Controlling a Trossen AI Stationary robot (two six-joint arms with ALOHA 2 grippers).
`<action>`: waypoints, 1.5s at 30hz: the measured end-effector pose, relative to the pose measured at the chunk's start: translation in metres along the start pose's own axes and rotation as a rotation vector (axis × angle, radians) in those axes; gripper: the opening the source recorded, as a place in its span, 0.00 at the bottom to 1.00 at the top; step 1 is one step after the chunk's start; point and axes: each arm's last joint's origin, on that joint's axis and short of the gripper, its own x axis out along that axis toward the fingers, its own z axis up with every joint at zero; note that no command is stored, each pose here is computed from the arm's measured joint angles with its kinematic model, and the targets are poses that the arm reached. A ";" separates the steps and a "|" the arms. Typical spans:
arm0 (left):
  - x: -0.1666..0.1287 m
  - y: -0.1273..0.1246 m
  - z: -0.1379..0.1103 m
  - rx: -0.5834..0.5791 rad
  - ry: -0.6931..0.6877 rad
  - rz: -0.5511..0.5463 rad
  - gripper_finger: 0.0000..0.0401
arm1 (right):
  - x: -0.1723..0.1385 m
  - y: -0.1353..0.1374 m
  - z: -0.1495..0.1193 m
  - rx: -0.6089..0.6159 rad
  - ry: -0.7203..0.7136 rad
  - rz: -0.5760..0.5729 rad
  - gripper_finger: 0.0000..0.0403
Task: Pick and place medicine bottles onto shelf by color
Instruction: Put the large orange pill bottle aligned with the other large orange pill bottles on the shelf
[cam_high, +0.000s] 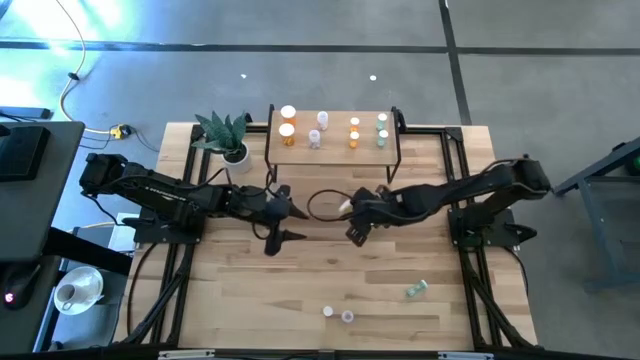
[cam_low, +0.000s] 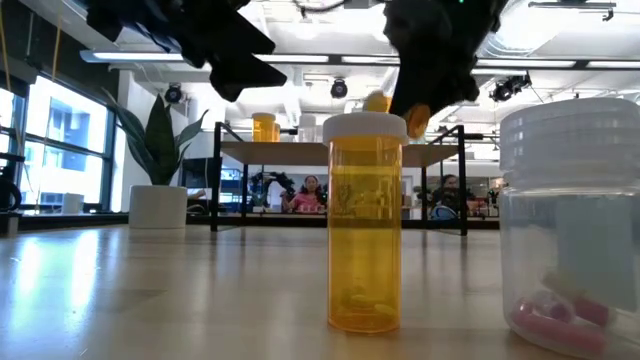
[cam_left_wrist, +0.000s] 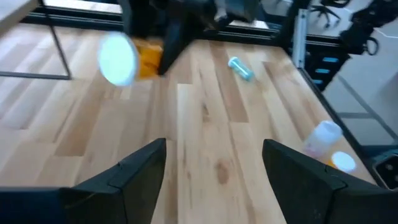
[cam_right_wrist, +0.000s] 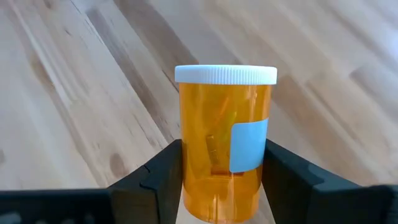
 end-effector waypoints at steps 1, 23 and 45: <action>0.000 0.000 0.000 0.003 0.001 -0.011 0.65 | -0.005 -0.001 0.001 -0.010 -0.016 0.005 0.43; -0.002 0.000 0.024 0.156 -0.253 0.074 0.78 | -0.073 0.007 0.034 -0.337 -0.443 0.313 0.43; -0.008 -0.004 0.040 0.166 -0.436 0.043 0.78 | -0.059 0.034 0.048 -0.531 -0.627 0.518 0.43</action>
